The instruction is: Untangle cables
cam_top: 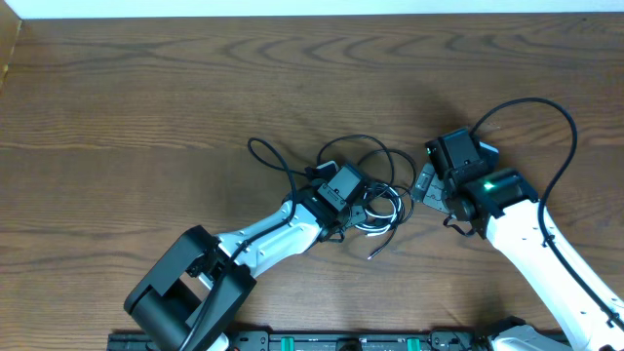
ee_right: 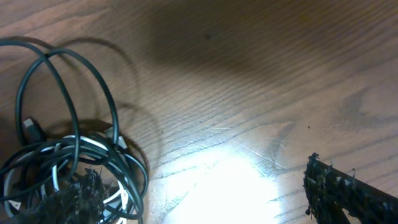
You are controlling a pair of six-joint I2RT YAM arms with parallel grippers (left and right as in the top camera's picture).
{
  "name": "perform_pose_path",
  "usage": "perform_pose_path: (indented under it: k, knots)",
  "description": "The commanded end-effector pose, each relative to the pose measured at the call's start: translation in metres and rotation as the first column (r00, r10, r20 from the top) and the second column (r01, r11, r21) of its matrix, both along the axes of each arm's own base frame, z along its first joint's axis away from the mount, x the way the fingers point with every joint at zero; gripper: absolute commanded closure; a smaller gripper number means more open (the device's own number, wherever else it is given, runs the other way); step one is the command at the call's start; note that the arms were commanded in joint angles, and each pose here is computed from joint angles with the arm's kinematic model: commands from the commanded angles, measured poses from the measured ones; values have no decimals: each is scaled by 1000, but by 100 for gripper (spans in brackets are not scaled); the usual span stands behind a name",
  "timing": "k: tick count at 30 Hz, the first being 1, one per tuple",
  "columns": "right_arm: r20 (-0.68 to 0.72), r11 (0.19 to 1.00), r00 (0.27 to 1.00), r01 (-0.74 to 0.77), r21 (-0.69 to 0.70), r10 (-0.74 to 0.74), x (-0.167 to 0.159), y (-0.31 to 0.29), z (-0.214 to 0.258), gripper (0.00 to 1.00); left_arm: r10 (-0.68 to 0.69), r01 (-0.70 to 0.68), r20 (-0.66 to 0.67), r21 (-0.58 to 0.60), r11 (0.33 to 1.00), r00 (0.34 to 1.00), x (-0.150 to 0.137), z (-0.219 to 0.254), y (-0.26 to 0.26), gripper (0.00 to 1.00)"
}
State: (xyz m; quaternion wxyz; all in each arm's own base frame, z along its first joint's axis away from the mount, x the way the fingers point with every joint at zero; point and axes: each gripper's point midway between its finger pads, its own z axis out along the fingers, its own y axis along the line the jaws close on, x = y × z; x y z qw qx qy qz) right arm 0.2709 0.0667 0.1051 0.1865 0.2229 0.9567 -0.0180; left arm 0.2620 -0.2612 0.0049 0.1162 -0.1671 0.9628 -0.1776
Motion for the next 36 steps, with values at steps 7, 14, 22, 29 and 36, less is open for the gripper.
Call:
perform_pose_path:
  k: [7,14,22,29,36]
  knots:
    - [7,1000,1000,27,1,-27,-1,-3,2,1,26,-20,-45,131,991,999,-11,-25,26,62]
    - [-3,1000,1000,27,-4,-27,-3,-4,2,1,32,-21,-62,166,986,998,-15,-31,33,91]
    - [-29,1000,999,26,-15,-27,-9,-7,-1,1,-97,103,-39,224,969,994,-1,-10,55,92]
    - [-21,1000,999,26,-12,-26,-8,-6,0,1,-103,113,-53,249,962,993,1,-3,74,69]
    - [-22,1000,999,26,-12,-26,-8,-6,0,1,-123,135,-61,254,958,991,-3,-3,71,45]
